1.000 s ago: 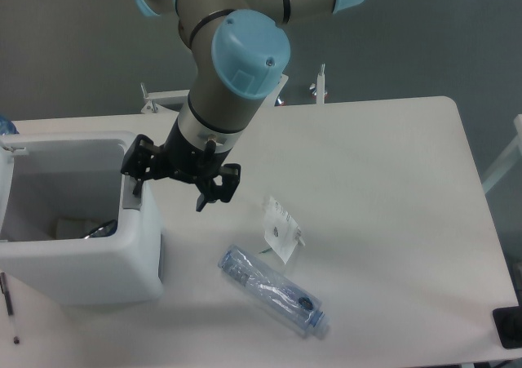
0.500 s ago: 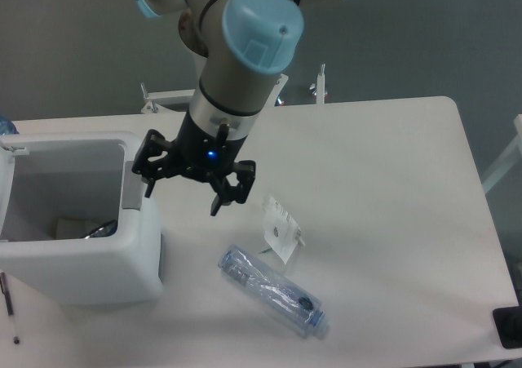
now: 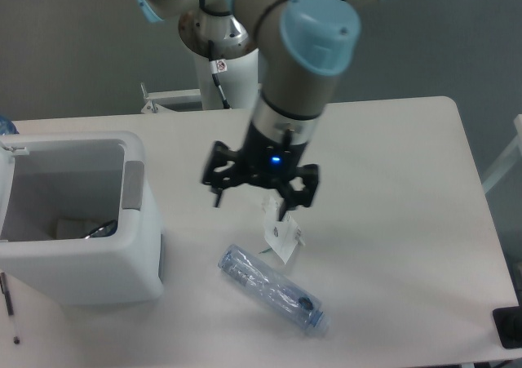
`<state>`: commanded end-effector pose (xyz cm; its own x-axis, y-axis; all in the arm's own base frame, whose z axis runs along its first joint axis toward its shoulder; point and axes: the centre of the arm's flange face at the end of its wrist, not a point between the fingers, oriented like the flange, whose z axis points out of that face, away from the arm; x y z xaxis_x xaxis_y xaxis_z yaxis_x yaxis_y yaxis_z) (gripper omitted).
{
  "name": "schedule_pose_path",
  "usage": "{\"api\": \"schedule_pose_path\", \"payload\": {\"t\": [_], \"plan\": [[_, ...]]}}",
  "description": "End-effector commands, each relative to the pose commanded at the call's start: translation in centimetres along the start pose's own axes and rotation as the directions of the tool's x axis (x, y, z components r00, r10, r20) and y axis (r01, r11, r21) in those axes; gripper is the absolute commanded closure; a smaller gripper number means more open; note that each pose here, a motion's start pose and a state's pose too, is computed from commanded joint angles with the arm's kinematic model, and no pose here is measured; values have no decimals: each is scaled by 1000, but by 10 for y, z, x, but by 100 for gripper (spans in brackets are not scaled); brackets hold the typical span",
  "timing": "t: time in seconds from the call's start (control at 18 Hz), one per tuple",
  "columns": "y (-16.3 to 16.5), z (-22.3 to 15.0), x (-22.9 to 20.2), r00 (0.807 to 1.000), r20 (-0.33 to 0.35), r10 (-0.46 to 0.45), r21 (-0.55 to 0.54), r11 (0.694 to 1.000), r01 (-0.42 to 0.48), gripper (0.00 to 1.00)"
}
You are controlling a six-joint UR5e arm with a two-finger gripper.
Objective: Open the trash can
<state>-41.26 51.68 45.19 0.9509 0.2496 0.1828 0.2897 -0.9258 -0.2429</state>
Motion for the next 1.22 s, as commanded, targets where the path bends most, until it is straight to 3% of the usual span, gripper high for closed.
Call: {"api": "schedule_pose_path", "payload": {"t": [0.17,0.39,0.5,0.72,0.89,1.11,1.22], "plan": [[12,11,-28,989,62,134,-99,987,-128,0],[30,27,-75,960,52,275,-161,951,-264,0],[31,35,-94,952,55,303,-169,942,-290,0],[33,46,-125,910,137,391,-234,906,-353,0],[36,46,-128,899,132,417,-249,892,-377,0],[38,45,-124,900,125,419,-253,890,-379,0],[38,45,-124,887,114,446,-260,876,-407,0]]}}
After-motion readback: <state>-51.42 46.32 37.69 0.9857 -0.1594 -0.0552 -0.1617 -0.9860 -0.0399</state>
